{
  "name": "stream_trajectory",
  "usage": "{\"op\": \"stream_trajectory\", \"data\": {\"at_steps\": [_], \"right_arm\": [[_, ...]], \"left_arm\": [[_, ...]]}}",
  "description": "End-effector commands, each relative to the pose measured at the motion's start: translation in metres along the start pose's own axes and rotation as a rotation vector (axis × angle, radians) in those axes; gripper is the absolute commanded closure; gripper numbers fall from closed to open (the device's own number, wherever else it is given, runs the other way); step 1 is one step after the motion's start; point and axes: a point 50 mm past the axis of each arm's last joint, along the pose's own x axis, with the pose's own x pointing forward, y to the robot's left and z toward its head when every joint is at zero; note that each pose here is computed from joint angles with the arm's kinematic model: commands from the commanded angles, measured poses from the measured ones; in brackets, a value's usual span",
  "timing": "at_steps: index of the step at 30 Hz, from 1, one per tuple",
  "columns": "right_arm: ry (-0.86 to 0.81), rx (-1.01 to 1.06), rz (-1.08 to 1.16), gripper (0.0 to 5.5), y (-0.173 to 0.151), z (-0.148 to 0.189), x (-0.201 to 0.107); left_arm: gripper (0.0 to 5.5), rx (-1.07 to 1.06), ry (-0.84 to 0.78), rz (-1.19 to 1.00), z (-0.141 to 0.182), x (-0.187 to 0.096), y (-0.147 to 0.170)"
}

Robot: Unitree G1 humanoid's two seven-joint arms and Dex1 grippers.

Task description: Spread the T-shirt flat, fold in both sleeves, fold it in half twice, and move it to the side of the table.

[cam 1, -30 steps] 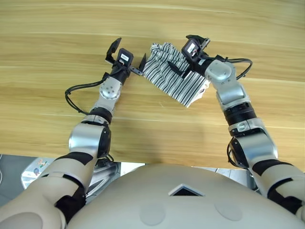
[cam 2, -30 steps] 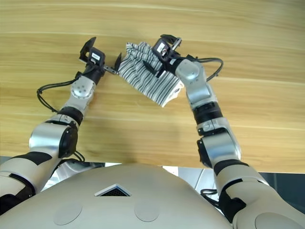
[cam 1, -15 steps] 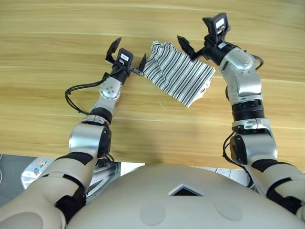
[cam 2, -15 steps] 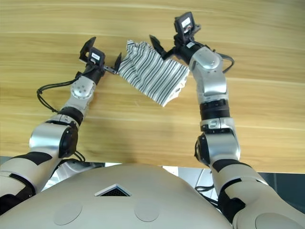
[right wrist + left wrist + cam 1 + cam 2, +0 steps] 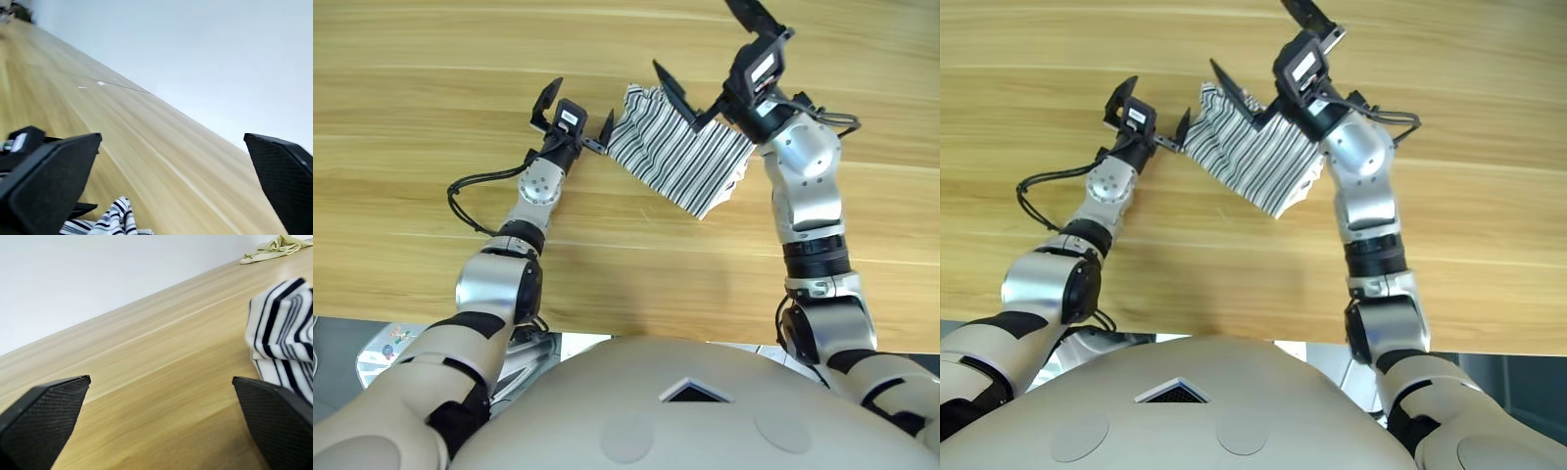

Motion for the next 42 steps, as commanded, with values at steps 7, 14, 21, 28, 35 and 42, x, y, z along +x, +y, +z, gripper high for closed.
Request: {"op": "stream_trajectory", "data": {"at_steps": [7, 14, 21, 28, 35, 42], "right_arm": [[0.180, -0.192, 0.121, 1.28, 0.026, -0.036, 0.010], [0.201, -0.211, 0.173, 2.47, 0.037, -0.044, 0.012], [0.151, -0.207, 0.252, 3.70, 0.054, -0.037, 0.015], [0.203, -0.224, 0.268, 4.82, 0.056, -0.045, 0.022], [0.309, -0.243, 0.225, 5.46, 0.049, -0.064, 0.021], [0.535, -0.226, 0.129, 5.46, 0.033, -0.100, 0.013]], "left_arm": [[0.10, -0.013, 0.015, -0.003, -0.001, 0.000, 0.000], [0.10, -0.020, 0.018, -0.009, -0.001, 0.001, -0.001], [0.10, -0.029, 0.019, -0.013, -0.001, 0.002, -0.002], [0.10, -0.033, 0.019, -0.010, -0.001, 0.002, -0.003], [0.10, -0.036, 0.018, -0.007, -0.001, 0.002, -0.003], [0.10, -0.037, 0.017, -0.002, -0.001, 0.002, -0.003]]}}
